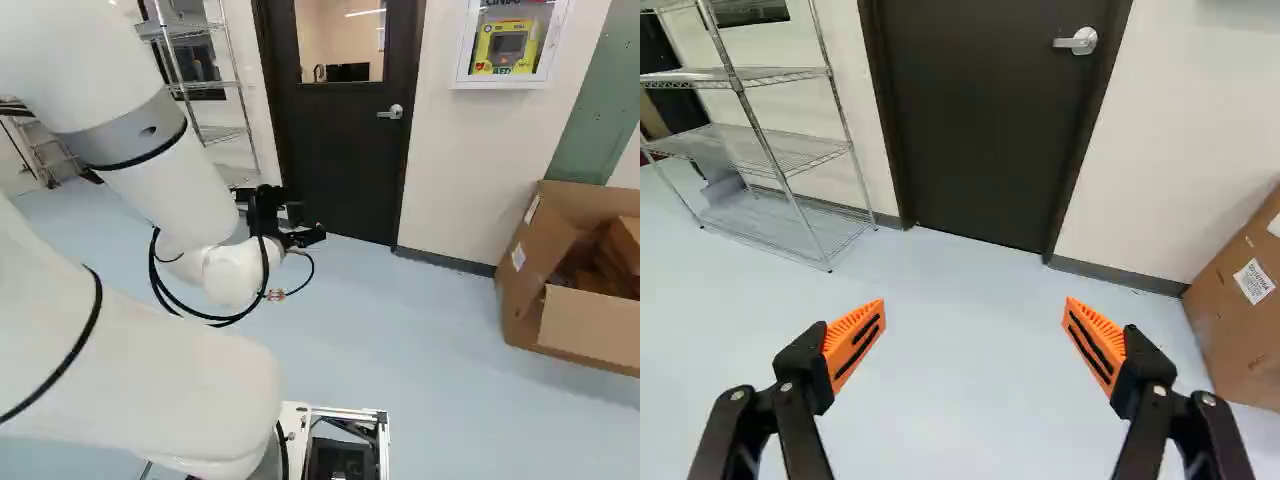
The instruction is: Open the door and move inside
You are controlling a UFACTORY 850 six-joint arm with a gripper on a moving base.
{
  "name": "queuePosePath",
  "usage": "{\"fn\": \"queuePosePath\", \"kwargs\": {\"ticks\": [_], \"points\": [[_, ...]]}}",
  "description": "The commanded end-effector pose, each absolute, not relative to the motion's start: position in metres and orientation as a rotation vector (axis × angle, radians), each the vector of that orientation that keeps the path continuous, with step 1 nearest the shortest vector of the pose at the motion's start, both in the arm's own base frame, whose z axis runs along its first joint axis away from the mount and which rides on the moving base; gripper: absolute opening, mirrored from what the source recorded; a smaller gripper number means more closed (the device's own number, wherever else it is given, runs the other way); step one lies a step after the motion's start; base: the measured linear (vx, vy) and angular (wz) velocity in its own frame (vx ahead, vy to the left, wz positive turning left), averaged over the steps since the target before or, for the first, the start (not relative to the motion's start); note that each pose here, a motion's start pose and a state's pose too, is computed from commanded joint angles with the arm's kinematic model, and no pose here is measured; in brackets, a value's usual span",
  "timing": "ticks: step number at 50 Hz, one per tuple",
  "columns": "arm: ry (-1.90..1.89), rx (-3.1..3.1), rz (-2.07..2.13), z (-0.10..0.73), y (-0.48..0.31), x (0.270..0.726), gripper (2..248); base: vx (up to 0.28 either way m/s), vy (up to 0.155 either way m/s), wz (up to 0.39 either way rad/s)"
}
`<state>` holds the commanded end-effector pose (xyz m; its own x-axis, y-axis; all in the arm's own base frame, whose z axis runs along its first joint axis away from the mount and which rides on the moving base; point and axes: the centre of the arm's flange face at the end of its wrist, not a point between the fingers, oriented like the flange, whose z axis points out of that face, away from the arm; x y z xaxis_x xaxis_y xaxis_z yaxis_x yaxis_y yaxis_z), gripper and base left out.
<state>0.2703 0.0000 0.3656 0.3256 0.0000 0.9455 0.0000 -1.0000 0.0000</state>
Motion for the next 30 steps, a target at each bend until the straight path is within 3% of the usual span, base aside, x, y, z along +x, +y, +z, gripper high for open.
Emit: {"fn": "queuePosePath", "kwargs": {"ticks": [30], "points": [[0.0, 2.558, 1.824, 0.3656, 0.0, 0.2703, 247, 0.143, 0.0, -0.006]]}}
